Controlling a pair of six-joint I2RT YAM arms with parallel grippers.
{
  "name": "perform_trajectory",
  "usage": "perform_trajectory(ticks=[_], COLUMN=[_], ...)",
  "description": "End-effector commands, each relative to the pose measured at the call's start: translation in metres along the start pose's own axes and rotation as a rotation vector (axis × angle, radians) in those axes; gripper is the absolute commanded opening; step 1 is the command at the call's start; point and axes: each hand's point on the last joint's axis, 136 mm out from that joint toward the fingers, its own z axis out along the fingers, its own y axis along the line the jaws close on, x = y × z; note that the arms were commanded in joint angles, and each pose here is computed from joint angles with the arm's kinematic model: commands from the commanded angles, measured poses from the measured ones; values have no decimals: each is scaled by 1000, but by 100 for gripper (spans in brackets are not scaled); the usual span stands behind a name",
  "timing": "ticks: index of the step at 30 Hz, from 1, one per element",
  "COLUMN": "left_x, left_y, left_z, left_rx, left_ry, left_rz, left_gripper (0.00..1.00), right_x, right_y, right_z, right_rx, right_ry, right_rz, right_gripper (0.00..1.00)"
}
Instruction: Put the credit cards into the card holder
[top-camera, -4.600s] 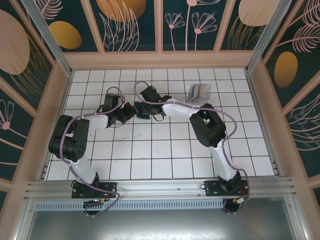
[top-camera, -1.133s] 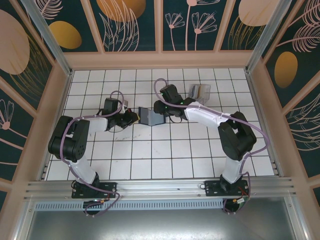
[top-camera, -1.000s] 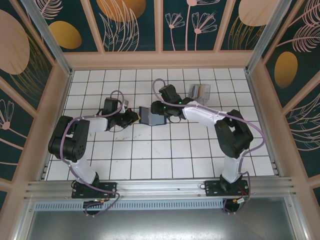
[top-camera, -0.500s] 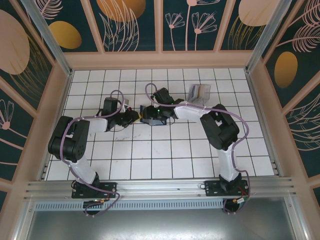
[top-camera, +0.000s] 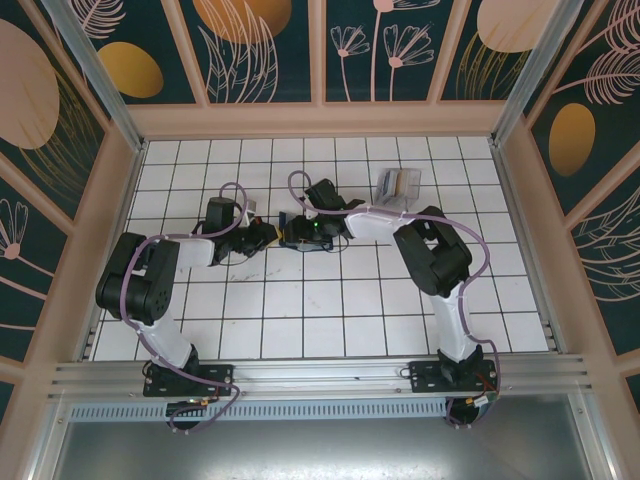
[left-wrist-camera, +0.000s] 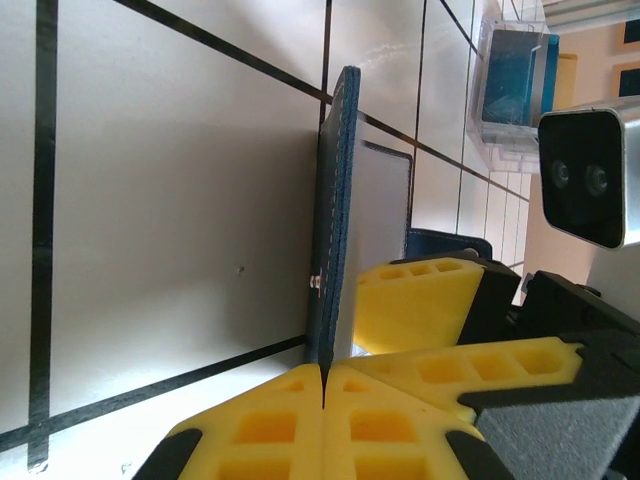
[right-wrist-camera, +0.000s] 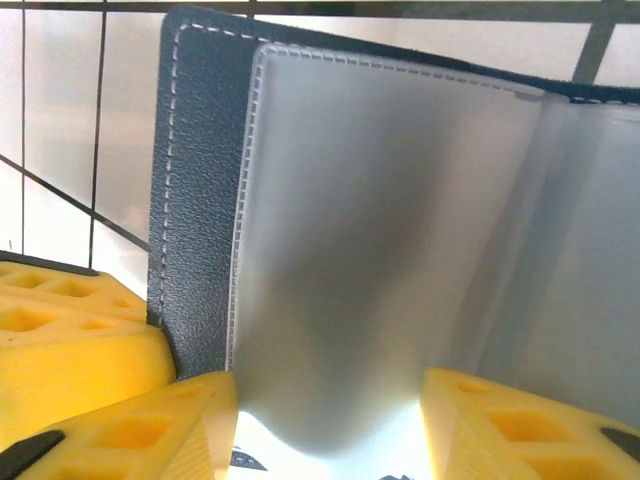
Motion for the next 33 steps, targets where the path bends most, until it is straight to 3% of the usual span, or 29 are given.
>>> perform_trajectory(ticks=[1,7,19,26,33], left_x=[-2,-1,-2,-3,-4], left_y=[-13,-8,-4,-3,-3], left_z=[-3,-3,-7,-7,-6], left_rx=[43,18,-28,-36,-37], left_ry=[-6,-6,-20,-20,-18], left_rz=[24,25,44,48,47], left_gripper=[0,0,0,0,0], right_x=[-2,-8,-17,-19,-18], right_y=[-11,-9,-18,-18,-23], right_z=[1,-10,-30,-36,-36], right_rx=[47,31,47,43,50], right_ry=[-2,-34,-97,-112,-109], right_rz=[3,3,19,20,29], right_gripper=[46,36,41,23,19])
